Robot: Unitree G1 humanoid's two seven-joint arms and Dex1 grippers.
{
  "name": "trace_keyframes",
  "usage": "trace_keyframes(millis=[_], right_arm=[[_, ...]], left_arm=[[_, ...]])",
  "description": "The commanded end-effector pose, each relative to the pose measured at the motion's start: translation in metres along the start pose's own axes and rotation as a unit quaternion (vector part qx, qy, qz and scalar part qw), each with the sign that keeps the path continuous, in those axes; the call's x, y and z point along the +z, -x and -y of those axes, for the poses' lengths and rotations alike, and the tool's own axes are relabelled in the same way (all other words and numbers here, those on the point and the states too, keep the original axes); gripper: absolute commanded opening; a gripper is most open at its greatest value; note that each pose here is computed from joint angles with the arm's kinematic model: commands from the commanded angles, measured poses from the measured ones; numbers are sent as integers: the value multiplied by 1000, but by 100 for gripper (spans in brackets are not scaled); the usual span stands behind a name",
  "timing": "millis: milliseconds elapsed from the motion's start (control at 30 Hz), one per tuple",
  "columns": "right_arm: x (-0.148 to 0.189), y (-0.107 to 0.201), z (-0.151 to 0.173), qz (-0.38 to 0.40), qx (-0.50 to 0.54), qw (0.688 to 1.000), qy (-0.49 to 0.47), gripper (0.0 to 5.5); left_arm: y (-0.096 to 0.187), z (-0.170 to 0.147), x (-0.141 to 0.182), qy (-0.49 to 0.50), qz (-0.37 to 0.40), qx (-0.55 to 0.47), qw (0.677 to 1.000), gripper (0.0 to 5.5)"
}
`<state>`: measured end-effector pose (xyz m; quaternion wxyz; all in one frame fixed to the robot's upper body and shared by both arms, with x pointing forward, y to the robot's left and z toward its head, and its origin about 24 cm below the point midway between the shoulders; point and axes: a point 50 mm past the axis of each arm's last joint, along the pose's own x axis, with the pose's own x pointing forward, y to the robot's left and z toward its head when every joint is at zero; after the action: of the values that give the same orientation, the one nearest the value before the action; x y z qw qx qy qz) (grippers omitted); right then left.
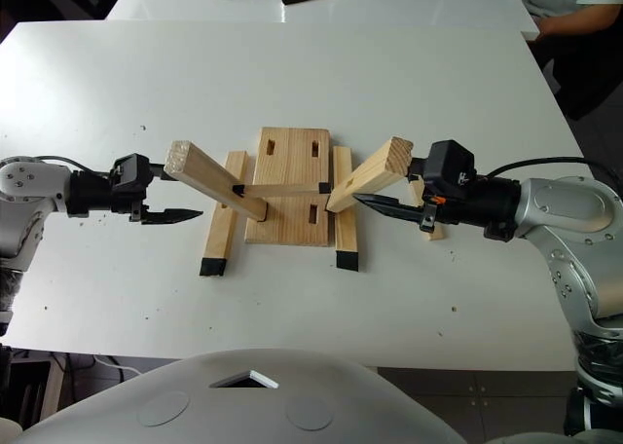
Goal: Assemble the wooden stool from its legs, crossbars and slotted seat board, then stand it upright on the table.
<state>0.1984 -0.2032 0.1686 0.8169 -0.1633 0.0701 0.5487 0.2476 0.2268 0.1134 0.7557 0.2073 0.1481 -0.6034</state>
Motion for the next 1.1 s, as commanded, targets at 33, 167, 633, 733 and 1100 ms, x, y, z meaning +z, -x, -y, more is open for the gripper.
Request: trace_keyframes(millis=[33,167,633,733,1100], right_arm=[[8,-2,-2,22,3,1000,6,204],[11,-1,-2,29,1,1000,7,204],[-15,-9,-3,22,5,999,-23,204],[-15,-12,-8,21,17,999,-25,204],[-17,-11,-18,2,55,998,-29,204]], left_arm=[[-6,-2,12,-5,16,-6,1000,342],[-10,0,17,-10,24,-14,1000,342],[-22,-4,32,-20,42,-29,999,342],[-24,-4,33,-20,42,-32,998,342],[-24,-2,33,-16,42,-37,998,342]])
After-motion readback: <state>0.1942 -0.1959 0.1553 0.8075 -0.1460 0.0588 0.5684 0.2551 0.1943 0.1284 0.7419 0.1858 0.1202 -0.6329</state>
